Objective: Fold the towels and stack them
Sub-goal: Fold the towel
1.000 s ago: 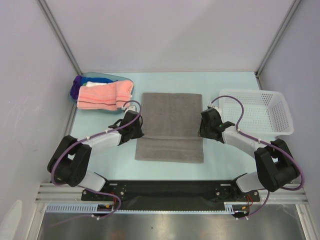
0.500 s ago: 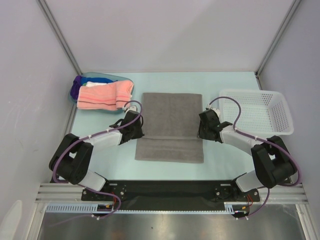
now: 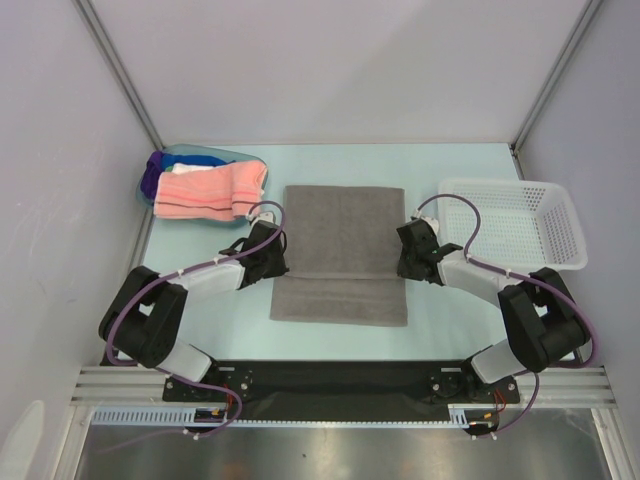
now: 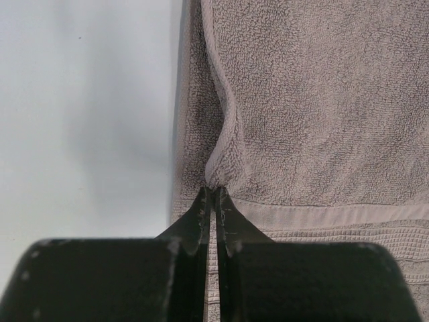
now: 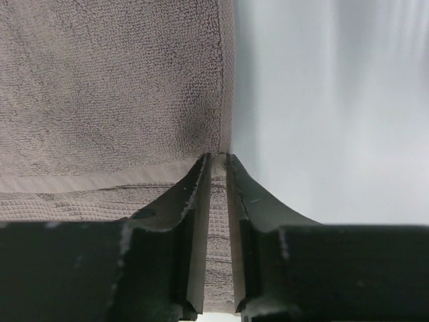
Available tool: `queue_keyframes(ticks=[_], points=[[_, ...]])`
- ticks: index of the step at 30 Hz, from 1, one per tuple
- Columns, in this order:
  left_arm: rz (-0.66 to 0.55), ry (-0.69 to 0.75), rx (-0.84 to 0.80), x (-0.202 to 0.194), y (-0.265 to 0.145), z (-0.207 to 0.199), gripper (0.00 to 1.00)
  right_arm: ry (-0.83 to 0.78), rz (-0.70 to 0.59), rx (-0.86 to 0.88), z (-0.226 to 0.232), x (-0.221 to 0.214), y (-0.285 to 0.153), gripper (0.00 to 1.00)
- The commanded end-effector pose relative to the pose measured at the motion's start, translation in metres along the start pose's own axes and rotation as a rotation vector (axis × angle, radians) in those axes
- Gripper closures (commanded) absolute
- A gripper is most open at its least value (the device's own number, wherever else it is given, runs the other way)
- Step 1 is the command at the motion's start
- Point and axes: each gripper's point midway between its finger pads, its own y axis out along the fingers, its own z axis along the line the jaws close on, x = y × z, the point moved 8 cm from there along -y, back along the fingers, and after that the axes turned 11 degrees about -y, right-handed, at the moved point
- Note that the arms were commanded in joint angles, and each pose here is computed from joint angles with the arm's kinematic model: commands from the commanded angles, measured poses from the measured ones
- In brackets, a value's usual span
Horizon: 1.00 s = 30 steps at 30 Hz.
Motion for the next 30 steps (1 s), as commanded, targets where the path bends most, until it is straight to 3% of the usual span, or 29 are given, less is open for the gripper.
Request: queue_keyframes(ticks=[1, 8, 30], points=[[-0.048, 0.000, -0.053, 0.016, 0.000, -0.013, 1.00, 0.012, -0.031, -0.010, 0.001, 0.005, 0.003, 0.82], [-0.047, 0.009, -0.054, 0.017, 0.000, -0.014, 1.00, 0.014, -0.040, -0.006, 0.002, 0.010, 0.000, 1.00], [-0.082, 0.039, -0.020, 0.030, -0.022, -0.013, 1.00, -0.001, -0.104, 0.000, 0.000, 0.024, -0.043, 1.00]])
